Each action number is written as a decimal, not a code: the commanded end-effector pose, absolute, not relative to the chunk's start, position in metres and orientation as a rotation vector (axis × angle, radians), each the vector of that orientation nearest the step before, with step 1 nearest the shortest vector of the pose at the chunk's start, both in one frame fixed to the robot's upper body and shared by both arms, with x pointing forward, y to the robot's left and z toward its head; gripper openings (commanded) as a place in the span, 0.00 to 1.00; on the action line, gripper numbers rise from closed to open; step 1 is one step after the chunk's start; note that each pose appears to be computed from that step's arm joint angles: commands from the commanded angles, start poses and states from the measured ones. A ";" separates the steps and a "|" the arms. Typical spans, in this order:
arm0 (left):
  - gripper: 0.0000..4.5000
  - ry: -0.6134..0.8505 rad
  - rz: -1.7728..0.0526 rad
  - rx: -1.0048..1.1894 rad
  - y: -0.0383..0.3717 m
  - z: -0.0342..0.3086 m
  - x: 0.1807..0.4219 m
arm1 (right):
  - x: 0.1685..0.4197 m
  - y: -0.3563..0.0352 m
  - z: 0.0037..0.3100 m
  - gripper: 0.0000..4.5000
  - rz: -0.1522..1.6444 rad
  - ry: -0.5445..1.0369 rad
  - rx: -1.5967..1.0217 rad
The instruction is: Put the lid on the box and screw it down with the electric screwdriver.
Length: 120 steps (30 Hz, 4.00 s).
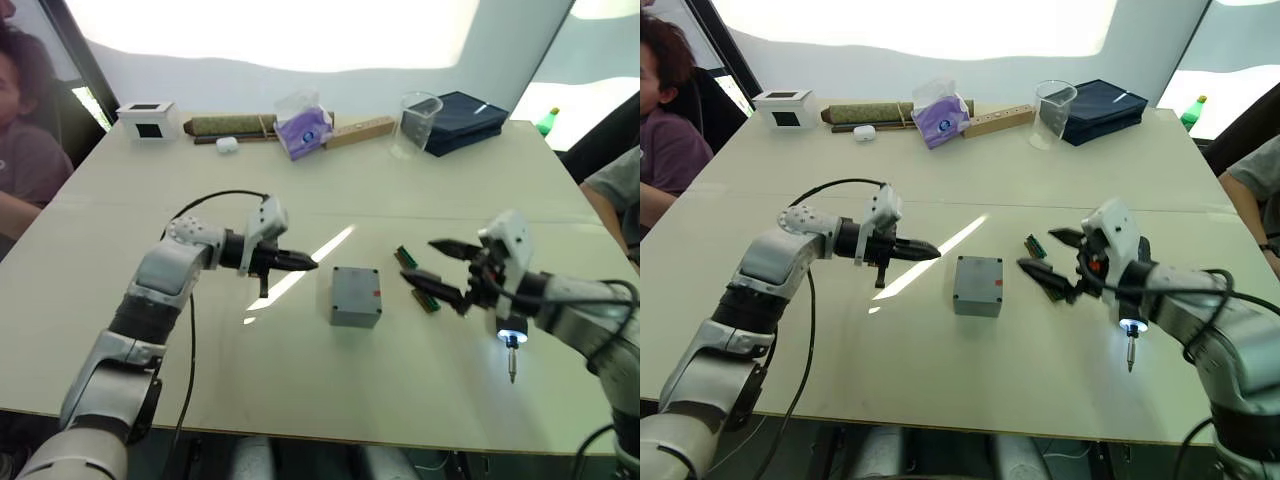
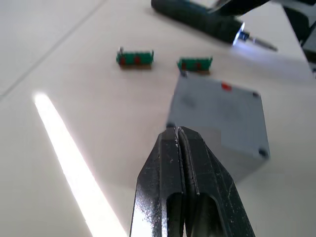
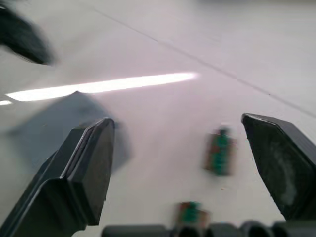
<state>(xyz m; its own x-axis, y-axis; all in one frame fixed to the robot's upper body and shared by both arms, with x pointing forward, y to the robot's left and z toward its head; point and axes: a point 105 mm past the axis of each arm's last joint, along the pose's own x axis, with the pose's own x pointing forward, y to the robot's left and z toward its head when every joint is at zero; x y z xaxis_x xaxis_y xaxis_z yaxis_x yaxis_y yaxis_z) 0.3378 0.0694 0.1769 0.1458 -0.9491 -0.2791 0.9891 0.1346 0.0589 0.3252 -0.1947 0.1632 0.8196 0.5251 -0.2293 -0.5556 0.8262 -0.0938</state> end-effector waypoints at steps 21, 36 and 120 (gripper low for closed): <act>0.00 0.130 -1.351 0.322 0.066 0.170 0.340 | 0.382 -0.181 0.134 0.39 0.571 0.179 -0.262; 0.00 0.134 -1.367 0.338 0.063 0.163 0.339 | 0.379 -0.177 0.137 0.00 0.601 0.156 -0.251; 0.00 -0.031 -1.630 0.365 0.027 0.200 0.308 | 0.281 -0.230 0.226 0.99 0.394 0.331 -0.078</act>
<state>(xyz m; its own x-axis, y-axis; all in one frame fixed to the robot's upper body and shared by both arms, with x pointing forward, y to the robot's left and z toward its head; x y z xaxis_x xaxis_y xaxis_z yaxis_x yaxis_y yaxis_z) 0.3140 0.0334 0.1891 -0.0033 -0.9733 -0.2295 0.9820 -0.0465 0.1833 0.2836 -0.2191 0.2212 0.8673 0.4037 -0.2911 -0.4327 0.9006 -0.0403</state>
